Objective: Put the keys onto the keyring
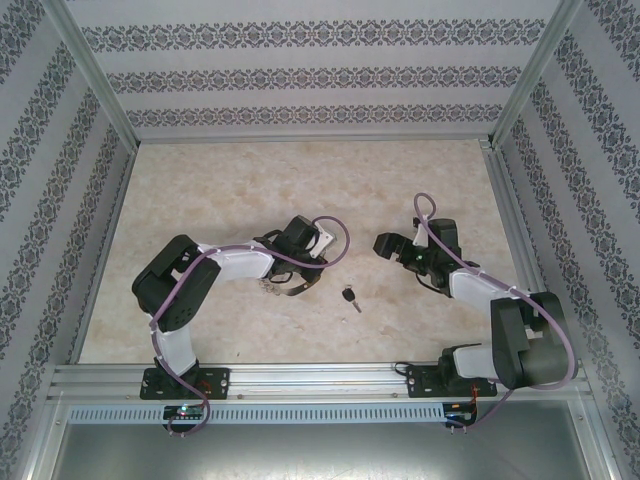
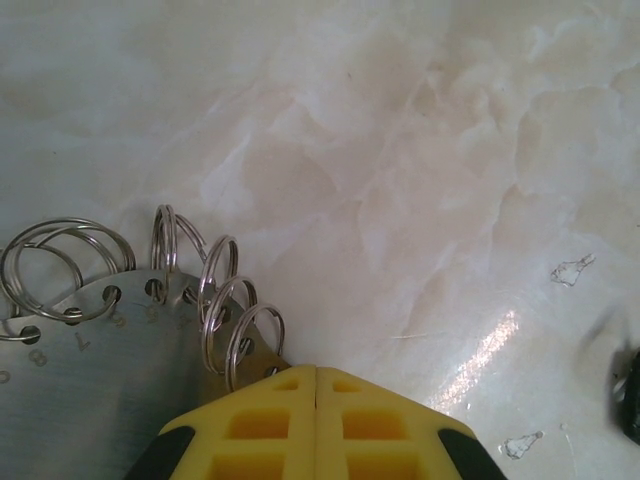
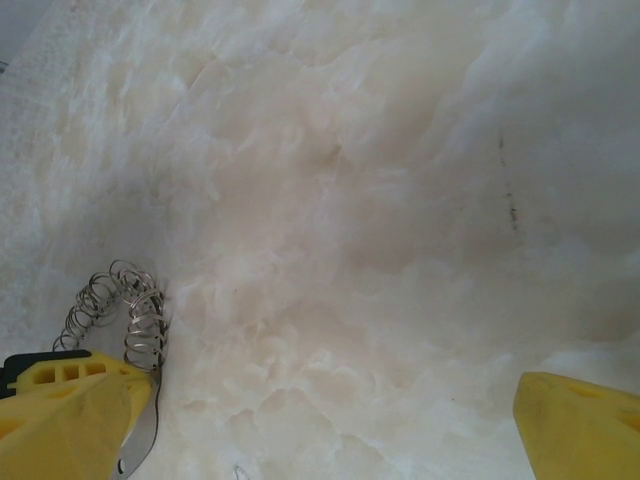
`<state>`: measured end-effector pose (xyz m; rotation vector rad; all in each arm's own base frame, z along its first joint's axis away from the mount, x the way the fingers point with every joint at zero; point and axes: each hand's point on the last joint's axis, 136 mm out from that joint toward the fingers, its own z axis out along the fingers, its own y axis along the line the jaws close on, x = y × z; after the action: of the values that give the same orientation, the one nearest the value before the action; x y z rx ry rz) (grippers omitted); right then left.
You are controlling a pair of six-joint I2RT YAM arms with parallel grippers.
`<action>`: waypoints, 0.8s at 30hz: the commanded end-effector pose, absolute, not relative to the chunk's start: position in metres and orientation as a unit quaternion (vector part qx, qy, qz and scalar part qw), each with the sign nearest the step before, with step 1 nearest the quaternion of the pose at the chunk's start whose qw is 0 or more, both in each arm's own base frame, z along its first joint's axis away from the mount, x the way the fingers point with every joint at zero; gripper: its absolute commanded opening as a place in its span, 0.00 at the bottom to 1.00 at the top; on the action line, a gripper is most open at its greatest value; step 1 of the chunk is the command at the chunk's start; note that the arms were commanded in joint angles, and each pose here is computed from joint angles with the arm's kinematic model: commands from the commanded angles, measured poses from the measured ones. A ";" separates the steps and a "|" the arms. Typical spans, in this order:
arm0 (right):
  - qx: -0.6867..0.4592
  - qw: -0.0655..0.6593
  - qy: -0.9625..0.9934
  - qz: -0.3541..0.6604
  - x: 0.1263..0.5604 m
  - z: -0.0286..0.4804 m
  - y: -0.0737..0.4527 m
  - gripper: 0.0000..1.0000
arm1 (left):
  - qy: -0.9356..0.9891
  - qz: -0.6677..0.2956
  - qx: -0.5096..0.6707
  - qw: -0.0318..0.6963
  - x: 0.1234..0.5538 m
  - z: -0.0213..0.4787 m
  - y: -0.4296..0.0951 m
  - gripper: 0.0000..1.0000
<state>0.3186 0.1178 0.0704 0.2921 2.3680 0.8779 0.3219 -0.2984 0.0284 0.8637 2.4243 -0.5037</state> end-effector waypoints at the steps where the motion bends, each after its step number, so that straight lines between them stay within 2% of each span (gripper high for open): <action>1: 0.092 0.331 0.876 0.338 0.325 0.093 0.123 0.98 | 0.875 -0.202 0.337 0.282 0.328 0.061 -0.302 0.00; 7: 0.058 0.352 0.853 0.381 0.331 0.120 0.140 0.97 | 0.855 -0.258 0.349 0.284 0.324 0.096 -0.303 0.00; 14: 0.013 0.323 0.843 0.430 0.334 0.119 0.170 0.84 | 0.854 -0.274 0.341 0.282 0.327 0.104 -0.301 0.01; 18: 0.017 0.320 0.849 0.420 0.334 0.111 0.172 0.85 | 0.860 -0.283 0.329 0.267 0.324 0.093 -0.302 0.24; 24: 0.034 0.309 0.859 0.406 0.334 0.100 0.166 0.85 | 0.871 -0.301 0.300 0.247 0.321 0.083 -0.305 0.40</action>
<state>0.3275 0.1659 0.0951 0.0966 2.2891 1.0828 0.3264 -0.3045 0.0942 0.8608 2.3188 -0.7700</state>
